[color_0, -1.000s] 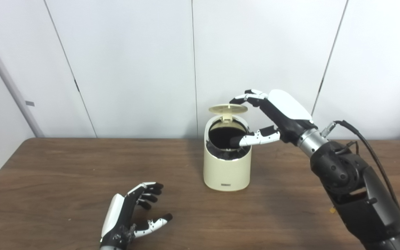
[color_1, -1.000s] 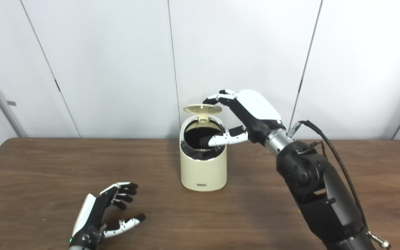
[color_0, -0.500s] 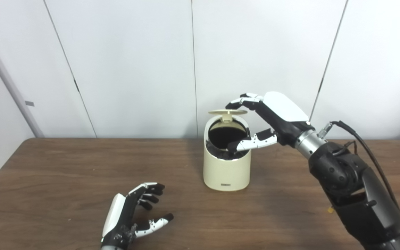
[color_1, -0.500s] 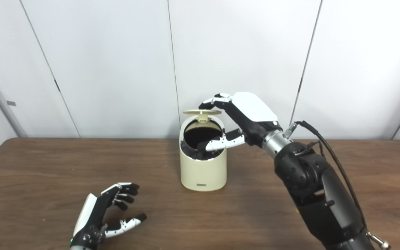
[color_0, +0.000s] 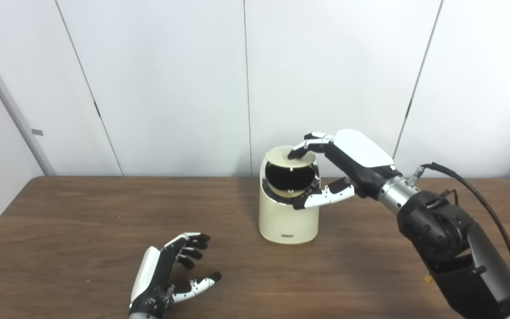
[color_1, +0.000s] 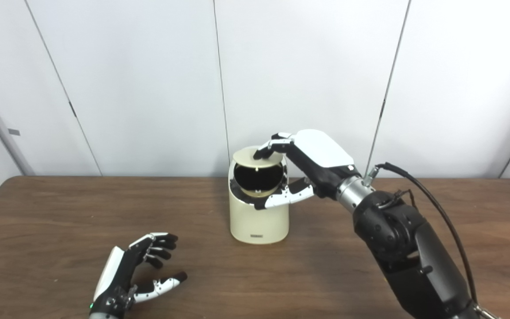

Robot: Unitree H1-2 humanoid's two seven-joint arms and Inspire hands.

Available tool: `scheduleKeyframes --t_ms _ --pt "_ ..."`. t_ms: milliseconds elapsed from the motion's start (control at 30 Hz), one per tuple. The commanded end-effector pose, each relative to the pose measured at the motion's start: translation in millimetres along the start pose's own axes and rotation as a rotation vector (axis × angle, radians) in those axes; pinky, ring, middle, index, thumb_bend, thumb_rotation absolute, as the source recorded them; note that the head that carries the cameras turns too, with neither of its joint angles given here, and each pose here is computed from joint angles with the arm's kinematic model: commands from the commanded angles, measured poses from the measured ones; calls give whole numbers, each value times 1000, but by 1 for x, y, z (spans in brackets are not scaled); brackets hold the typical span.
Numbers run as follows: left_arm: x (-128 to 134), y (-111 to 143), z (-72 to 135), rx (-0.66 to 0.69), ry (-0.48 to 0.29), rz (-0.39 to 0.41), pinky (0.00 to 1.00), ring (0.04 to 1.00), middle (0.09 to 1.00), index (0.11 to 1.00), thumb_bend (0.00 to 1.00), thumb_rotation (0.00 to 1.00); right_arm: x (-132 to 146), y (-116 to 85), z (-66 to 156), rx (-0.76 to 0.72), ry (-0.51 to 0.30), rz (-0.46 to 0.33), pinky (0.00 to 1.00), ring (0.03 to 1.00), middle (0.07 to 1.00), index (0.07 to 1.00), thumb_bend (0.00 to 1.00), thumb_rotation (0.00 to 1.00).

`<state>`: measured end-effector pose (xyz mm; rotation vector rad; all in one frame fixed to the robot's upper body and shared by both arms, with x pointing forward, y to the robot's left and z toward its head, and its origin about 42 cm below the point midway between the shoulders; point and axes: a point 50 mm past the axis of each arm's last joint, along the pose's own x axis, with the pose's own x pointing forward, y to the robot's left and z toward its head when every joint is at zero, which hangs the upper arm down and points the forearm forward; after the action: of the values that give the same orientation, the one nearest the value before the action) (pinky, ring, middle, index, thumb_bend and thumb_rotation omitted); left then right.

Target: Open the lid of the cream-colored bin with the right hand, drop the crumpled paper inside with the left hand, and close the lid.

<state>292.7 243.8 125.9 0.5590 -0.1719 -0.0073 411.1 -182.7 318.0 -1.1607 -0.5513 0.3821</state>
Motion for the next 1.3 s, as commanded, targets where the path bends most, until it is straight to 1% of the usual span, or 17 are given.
scheduleKeyframes --t_ms 0,67,133,200,267,300,367,467,633,867,1033,1200,1267 --pt "-3 -3 0 8 8 -37 511 612 671 691 673 8 0 -15 8 -39 -52 -49 796 886 723 702 703 530" --pt "-4 -3 0 8 7 -37 511 613 671 691 672 6 -1 -14 8 -46 -51 -45 812 879 719 702 700 524" --pt "-4 -3 1 10 12 -37 513 615 674 692 670 7 -3 -12 7 -54 -48 -39 860 873 714 701 698 509" --pt "-4 -3 2 16 15 -39 511 615 676 693 667 10 -3 -9 6 -55 -43 -26 907 872 713 705 697 517" --pt "-4 -3 2 23 16 -41 512 614 674 694 666 28 -3 -7 6 -50 -39 -8 880 876 717 709 698 517" --pt "-4 -3 2 24 15 -41 511 615 675 694 665 31 -3 -5 6 -44 -37 0 848 883 722 713 700 527" --pt "-4 -3 2 22 9 -41 507 613 673 691 668 10 -3 -2 6 -41 -37 13 829 894 726 715 700 528" --pt "-5 -4 3 20 10 -42 507 611 672 690 667 5 -2 2 7 -51 -47 27 800 885 724 713 702 528" --pt "-6 -4 3 10 19 -41 508 612 675 693 665 20 -1 7 8 -54 -50 49 839 885 720 712 710 478" --pt "-7 -3 4 11 20 -41 512 616 678 694 666 22 0 10 8 -84 -56 68 859 878 718 711 707 481" --pt "-8 -3 5 7 19 -42 513 619 679 695 668 13 -1 11 9 -120 -67 84 892 880 713 703 713 486" --pt "-8 -2 6 2 21 -44 512 620 681 696 667 10 -3 13 7 -210 -68 117 895 875 699 691 708 490" --pt "-8 -1 7 2 21 -45 516 622 681 696 667 20 -3 14 6 -278 -73 137 892 869 689 684 708 504"
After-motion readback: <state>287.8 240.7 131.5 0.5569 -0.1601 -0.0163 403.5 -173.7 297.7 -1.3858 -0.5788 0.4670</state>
